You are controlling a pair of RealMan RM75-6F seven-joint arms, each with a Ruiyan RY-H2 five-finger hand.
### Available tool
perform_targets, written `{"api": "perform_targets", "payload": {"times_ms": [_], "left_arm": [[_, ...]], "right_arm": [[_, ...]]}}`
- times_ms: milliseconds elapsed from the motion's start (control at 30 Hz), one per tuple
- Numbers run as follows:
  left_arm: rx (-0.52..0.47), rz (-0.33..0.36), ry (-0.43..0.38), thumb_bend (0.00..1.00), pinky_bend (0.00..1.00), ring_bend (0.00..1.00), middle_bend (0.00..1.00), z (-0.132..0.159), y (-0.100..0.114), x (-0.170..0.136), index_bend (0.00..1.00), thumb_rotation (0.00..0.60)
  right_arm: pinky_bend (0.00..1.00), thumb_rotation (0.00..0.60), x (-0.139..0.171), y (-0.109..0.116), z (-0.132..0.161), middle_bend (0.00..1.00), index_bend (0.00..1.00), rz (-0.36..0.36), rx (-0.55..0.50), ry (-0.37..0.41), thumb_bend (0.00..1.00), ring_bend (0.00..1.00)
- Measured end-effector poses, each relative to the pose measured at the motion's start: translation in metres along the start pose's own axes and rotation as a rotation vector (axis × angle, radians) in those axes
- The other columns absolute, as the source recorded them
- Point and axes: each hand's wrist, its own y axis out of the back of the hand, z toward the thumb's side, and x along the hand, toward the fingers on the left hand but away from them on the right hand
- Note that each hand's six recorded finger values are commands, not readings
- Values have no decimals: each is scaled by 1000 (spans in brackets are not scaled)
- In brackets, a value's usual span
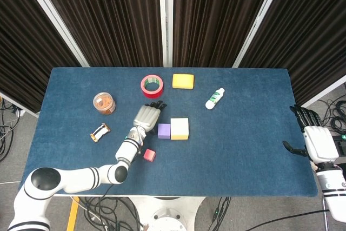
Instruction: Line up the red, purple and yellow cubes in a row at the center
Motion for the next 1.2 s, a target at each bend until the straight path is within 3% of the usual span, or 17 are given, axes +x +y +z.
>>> {"api": "perform_targets", "payload": {"times_ms": [400, 733, 867, 1067, 1167, 1200], "left_arm": [[3, 8, -16, 124, 271, 174, 174, 10, 3, 4, 162, 600], [47, 35, -15, 125, 270, 174, 174, -8, 11, -8, 162, 600], [54, 53, -53, 124, 272, 179, 194, -18, 20, -29, 168, 600], [30, 66, -149, 124, 309, 273, 305, -31, 26, -85, 288, 600], [24, 39, -177, 124, 417, 354, 367, -41, 16, -114, 321, 600], [25, 19, -188, 124, 495, 412, 411, -42, 9, -123, 335, 600]], "right_arm": [[0, 600, 2, 2, -2, 37, 0, -6, 0, -7, 151, 0], [0, 600, 2, 4, -3, 37, 0, -13, -4, -1, 151, 0], [0, 600, 2, 5, -1, 37, 0, -16, -7, 11, 151, 0], [0, 600, 1, 3, 2, 37, 0, -15, -11, 24, 151, 0], [0, 600, 0, 2, 3, 37, 0, -13, -14, 29, 150, 0], [0, 600, -1, 1, 4, 37, 0, -11, -15, 31, 150, 0]]}}
